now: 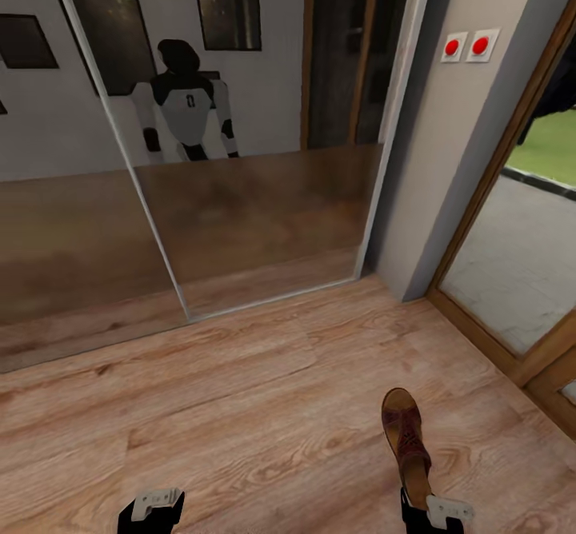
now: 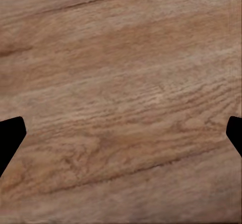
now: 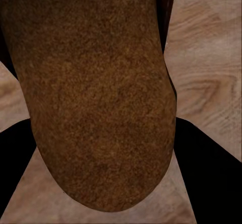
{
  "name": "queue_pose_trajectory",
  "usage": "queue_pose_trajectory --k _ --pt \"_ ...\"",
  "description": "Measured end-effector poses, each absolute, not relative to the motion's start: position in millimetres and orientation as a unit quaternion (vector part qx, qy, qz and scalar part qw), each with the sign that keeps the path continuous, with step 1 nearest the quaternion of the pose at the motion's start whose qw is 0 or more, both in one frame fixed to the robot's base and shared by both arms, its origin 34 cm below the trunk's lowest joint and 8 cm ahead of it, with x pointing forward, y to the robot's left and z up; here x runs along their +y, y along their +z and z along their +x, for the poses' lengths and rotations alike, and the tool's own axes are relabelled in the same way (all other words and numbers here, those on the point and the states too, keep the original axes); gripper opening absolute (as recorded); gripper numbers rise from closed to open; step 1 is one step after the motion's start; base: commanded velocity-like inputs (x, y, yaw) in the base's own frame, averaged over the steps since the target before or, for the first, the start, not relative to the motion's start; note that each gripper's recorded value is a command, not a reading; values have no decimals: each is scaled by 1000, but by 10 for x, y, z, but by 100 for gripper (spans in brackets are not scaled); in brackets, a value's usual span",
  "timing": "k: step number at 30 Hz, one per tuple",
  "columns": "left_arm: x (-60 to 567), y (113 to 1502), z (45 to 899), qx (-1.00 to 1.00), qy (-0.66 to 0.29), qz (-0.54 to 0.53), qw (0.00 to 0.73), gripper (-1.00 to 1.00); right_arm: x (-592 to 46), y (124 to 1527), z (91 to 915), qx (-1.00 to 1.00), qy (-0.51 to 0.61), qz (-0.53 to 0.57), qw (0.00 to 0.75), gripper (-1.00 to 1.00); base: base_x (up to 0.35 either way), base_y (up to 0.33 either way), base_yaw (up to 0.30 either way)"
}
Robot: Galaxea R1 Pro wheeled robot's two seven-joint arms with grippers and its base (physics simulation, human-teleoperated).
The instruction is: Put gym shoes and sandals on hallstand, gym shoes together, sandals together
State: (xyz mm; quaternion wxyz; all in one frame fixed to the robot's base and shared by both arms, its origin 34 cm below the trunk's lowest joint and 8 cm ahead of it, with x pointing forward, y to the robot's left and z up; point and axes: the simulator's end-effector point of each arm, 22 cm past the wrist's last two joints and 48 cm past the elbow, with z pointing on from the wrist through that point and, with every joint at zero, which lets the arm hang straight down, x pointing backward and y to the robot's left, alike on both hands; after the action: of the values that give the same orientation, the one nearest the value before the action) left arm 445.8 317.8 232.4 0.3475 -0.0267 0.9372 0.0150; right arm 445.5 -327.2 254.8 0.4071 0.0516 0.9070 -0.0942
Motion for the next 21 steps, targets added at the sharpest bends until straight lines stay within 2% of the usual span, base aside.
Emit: queue_pose_trajectory --k 21 --pt "3178 2288 4420 939 17 -27 343 100 -3278 2508 4413 910 -94 49 401 -100 0 0 277"
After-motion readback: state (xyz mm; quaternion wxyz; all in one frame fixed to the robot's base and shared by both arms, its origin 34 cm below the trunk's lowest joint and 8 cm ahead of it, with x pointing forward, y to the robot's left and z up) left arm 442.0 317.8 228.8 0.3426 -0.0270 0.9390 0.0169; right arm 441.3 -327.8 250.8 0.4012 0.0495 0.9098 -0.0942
